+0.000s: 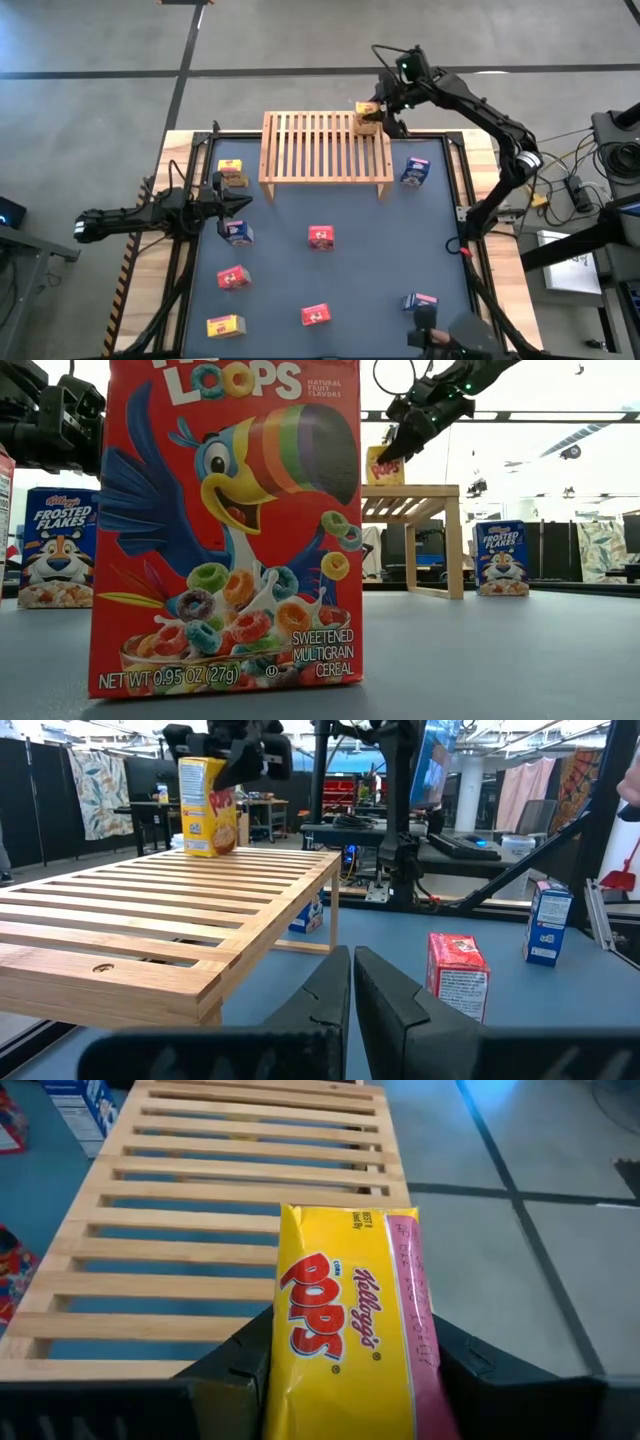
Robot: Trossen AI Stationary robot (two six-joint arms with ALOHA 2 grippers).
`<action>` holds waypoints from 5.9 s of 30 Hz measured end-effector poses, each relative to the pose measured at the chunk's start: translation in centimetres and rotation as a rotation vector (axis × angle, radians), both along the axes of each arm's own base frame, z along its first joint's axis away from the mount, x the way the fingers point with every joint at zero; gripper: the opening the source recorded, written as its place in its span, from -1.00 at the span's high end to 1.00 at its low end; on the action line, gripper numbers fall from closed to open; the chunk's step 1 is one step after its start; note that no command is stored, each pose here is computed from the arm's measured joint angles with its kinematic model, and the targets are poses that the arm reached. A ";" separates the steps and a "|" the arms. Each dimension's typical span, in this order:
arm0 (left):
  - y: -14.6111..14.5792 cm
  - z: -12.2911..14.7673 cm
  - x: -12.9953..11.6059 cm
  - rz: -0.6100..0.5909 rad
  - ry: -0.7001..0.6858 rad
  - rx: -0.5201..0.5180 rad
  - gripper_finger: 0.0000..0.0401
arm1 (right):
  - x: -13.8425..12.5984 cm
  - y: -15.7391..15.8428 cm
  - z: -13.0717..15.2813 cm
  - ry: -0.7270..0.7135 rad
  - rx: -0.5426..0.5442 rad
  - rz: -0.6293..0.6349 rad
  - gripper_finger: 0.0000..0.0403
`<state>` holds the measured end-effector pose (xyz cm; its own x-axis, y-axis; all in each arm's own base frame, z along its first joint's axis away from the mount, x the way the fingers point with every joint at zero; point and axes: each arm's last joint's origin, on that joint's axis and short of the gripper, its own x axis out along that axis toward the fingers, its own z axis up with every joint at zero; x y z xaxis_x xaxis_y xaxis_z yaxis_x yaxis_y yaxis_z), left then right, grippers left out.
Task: Stack cereal on shelf
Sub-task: Put the right yellow cereal box on the shelf, then put the top yellow cereal box on the shelf aligned with the other yellow cereal box
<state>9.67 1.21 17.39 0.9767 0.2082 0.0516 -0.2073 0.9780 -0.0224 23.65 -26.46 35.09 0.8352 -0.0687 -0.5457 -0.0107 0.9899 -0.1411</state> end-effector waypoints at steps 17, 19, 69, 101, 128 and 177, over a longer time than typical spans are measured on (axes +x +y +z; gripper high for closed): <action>0.0 0.0 0.0 0.000 0.000 0.000 0.99 | -0.1 -0.2 0.7 -0.007 0.032 -0.052 0.10; 0.0 0.0 0.0 0.000 0.000 0.000 0.99 | -0.1 -0.2 0.7 -0.009 0.031 -0.051 0.02; 0.0 0.0 0.0 0.000 0.000 0.000 0.99 | -9.5 20.5 -3.9 -0.484 0.132 -0.097 -0.22; 0.0 0.7 -0.1 -0.008 -0.089 -0.066 0.99 | -5.5 25.0 -12.4 -0.626 0.110 0.152 -0.22; 0.8 6.7 -2.0 0.352 0.139 -0.090 0.90 | -3.2 24.3 -14.6 -0.482 -0.156 0.075 -0.22; 12.7 10.0 2.3 0.335 1.206 -0.225 -0.25 | -0.2 23.9 -13.2 -0.438 -0.150 0.078 -0.22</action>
